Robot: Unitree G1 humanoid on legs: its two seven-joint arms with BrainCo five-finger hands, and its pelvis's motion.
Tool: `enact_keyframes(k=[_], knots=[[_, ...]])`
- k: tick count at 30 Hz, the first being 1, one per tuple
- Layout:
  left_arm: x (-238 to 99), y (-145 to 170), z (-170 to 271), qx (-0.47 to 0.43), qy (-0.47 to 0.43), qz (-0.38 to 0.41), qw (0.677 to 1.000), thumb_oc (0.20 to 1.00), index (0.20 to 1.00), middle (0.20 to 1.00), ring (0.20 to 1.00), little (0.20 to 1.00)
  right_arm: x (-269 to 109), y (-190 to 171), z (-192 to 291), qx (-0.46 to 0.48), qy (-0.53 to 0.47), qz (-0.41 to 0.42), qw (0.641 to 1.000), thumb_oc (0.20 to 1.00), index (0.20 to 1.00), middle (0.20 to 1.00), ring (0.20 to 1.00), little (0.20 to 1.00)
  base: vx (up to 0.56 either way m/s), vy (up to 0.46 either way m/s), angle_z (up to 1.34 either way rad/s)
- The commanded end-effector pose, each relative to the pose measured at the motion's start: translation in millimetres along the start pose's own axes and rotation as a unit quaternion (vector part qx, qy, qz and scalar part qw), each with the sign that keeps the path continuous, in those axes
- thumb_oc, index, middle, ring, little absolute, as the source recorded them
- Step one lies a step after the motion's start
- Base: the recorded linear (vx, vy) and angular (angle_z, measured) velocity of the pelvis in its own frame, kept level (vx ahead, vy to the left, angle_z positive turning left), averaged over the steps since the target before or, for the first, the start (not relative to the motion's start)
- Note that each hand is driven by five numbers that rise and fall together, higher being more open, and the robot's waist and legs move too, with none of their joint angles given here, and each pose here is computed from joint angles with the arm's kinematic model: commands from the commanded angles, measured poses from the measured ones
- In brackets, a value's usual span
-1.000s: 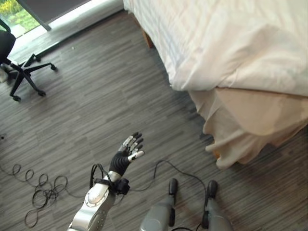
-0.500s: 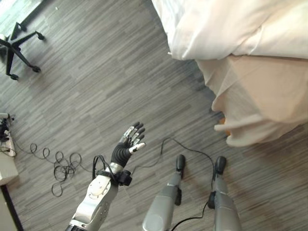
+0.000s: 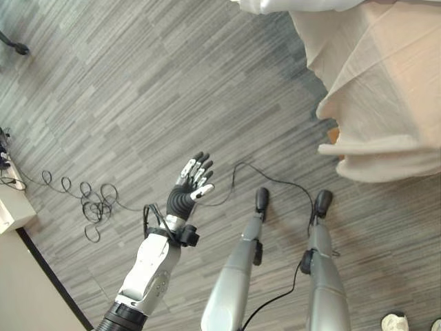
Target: Making the bed.
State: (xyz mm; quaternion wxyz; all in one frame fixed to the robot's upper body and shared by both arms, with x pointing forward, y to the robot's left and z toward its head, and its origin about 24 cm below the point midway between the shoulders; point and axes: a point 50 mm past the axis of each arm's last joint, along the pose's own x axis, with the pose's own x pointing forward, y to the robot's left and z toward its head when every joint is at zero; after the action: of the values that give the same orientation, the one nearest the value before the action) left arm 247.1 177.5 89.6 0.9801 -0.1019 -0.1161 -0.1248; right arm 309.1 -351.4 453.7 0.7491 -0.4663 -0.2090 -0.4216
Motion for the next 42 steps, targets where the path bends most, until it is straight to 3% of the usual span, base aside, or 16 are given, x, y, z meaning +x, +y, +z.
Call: enact_keyframes(k=[1, 7, 8, 9, 10, 11, 13, 16, 17, 19, 22, 23, 25, 32, 39, 42], knots=[[8, -13, 37, 0.003, -0.094, -0.032, 0.995, 1.000, 1.000, 1.000, 1.000, 1.000, -4, -3, -29, -0.115, 0.034, 0.038, 0.992, 0.200, 0.200, 0.200, 0.200, 0.200, -0.01, 0.057, -0.01], [16, -7, 43, 0.025, -0.107, -0.031, 0.993, 1.000, 1.000, 1.000, 1.000, 1.000, -31, 61, -15, -0.226, -0.119, 0.170, 0.952, 0.200, 0.200, 0.200, 0.200, 0.200, -0.02, 0.045, 0.06], [15, -1, 43, 0.030, -0.109, -0.013, 0.994, 1.000, 1.000, 1.000, 1.000, 1.000, -65, 102, -19, -0.259, -0.189, 0.262, 0.910, 0.200, 0.200, 0.200, 0.200, 0.200, -0.02, 0.031, 0.05], [14, -1, 43, 0.031, -0.108, -0.013, 0.994, 1.000, 1.000, 1.000, 1.000, 1.000, -66, 103, -21, -0.258, -0.188, 0.263, 0.911, 0.200, 0.200, 0.200, 0.200, 0.200, -0.03, 0.063, 0.01], [12, 4, 40, 0.034, -0.102, 0.000, 0.994, 1.000, 1.000, 1.000, 1.000, 1.000, -112, 141, -38, -0.271, -0.222, 0.364, 0.863, 0.200, 0.200, 0.200, 0.200, 0.200, -0.01, 0.036, -0.01], [12, 4, 40, 0.035, -0.100, -0.001, 0.994, 1.000, 1.000, 1.000, 1.000, 1.000, -114, 142, -40, -0.270, -0.220, 0.365, 0.863, 0.200, 0.200, 0.200, 0.200, 0.200, -0.02, 0.052, -0.05], [11, 9, 36, 0.047, -0.090, 0.009, 0.995, 1.000, 1.000, 1.000, 1.000, 1.000, -174, 172, -71, -0.251, -0.217, 0.469, 0.819, 0.200, 0.200, 0.200, 0.200, 0.200, -0.01, 0.051, -0.12], [6, 15, 31, 0.062, -0.074, 0.015, 0.995, 1.000, 1.000, 1.000, 1.000, 1.000, -261, 194, -131, -0.209, -0.130, 0.588, 0.771, 0.200, 0.200, 0.200, 0.200, 0.200, 0.01, 0.053, 0.07], [6, 15, 31, 0.062, -0.074, 0.014, 0.995, 1.000, 1.000, 1.000, 1.000, 1.000, -261, 193, -132, -0.209, -0.129, 0.587, 0.771, 0.200, 0.200, 0.200, 0.200, 0.200, 0.03, 0.063, 0.12], [-2, 30, 24, 0.075, -0.052, 0.038, 0.995, 1.000, 1.000, 1.000, 1.000, 1.000, -410, 178, -221, -0.174, 0.073, 0.709, 0.680, 0.200, 0.200, 0.200, 0.200, 0.200, 0.06, 0.086, 0.08], [-11, 39, 26, 0.081, -0.051, 0.059, 0.994, 1.000, 1.000, 1.000, 1.000, 1.000, -509, 154, -245, -0.155, 0.211, 0.747, 0.611, 0.200, 0.200, 0.200, 0.200, 0.200, 0.04, 0.046, 0.21], [-11, 39, 26, 0.081, -0.051, 0.059, 0.994, 1.000, 1.000, 1.000, 1.000, 1.000, -510, 155, -245, -0.155, 0.211, 0.747, 0.611, 0.200, 0.200, 0.200, 0.200, 0.200, 0.03, 0.032, 0.09], [-19, 41, 23, 0.076, -0.041, 0.065, 0.994, 1.000, 1.000, 1.000, 1.000, 1.000, -585, 115, -255, -0.165, 0.327, 0.763, 0.533, 0.200, 0.200, 0.200, 0.200, 0.200, 0.03, 0.036, 0.14], [-23, 37, 19, 0.045, -0.036, 0.071, 0.996, 1.000, 1.000, 1.000, 1.000, 1.000, -645, 83, -246, -0.142, 0.498, 0.708, 0.480, 0.200, 0.200, 0.200, 0.200, 0.200, 0.00, 0.030, -0.25], [-8, 24, 16, 0.040, -0.034, 0.034, 0.998, 1.000, 1.000, 1.000, 1.000, 1.000, -636, 94, -246, -0.125, 0.531, 0.670, 0.504, 0.200, 0.200, 0.200, 0.200, 0.200, -0.02, 0.009, -0.11], [-3, 19, 16, 0.044, -0.032, 0.015, 0.998, 1.000, 1.000, 1.000, 1.000, 1.000, -631, 80, -258, -0.111, 0.592, 0.606, 0.520, 0.200, 0.200, 0.200, 0.200, 0.200, 0.00, 0.000, 0.00]])
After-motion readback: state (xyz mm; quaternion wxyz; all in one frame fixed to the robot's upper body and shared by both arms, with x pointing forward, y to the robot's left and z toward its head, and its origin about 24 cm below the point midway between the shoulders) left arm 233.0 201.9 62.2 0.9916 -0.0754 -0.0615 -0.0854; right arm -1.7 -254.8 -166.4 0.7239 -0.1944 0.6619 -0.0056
